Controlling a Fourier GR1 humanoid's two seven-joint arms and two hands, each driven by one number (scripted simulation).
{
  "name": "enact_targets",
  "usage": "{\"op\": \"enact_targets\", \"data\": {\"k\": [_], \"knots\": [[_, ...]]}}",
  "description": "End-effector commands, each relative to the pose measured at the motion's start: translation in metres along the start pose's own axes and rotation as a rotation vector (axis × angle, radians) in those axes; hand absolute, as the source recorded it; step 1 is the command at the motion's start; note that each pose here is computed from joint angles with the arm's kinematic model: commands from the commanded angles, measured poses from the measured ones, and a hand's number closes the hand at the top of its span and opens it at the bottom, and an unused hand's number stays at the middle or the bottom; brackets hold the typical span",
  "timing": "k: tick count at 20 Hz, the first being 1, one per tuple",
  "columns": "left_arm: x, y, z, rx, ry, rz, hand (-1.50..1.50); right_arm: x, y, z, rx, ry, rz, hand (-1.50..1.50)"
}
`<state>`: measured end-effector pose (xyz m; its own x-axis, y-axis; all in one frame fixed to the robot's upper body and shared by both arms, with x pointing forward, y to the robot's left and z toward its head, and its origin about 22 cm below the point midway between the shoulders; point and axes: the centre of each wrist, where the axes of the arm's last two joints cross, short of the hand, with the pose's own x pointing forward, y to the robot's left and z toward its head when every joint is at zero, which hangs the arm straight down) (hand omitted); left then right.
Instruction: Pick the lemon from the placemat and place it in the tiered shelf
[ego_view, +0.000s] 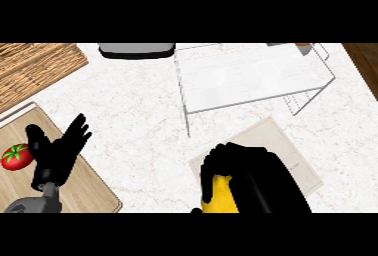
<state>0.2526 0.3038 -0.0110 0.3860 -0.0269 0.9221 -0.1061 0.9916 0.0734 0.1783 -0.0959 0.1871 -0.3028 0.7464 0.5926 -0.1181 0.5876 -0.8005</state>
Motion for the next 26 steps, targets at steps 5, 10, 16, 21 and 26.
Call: {"op": "enact_targets", "data": {"k": [5,10,16,21,26], "knots": [[-0.023,-0.001,0.006,-0.025,0.077,0.010,0.00,0.041,-0.075,0.006,-0.191,0.037,0.005,1.50],[-0.021,-0.015,0.011,-0.044,0.081,0.003,0.00,0.037,-0.117,-0.027,-0.238,0.076,-0.032,1.50],[-0.006,-0.021,-0.004,-0.019,0.065,-0.007,0.00,0.051,-0.167,-0.059,-0.291,0.086,-0.053,1.50],[-0.011,-0.017,0.006,-0.041,0.075,0.009,0.00,0.044,-0.208,-0.082,-0.321,0.121,-0.034,1.50],[-0.017,-0.025,-0.008,-0.027,0.059,0.001,0.00,0.017,-0.221,-0.121,-0.256,0.118,-0.037,1.50]]}}
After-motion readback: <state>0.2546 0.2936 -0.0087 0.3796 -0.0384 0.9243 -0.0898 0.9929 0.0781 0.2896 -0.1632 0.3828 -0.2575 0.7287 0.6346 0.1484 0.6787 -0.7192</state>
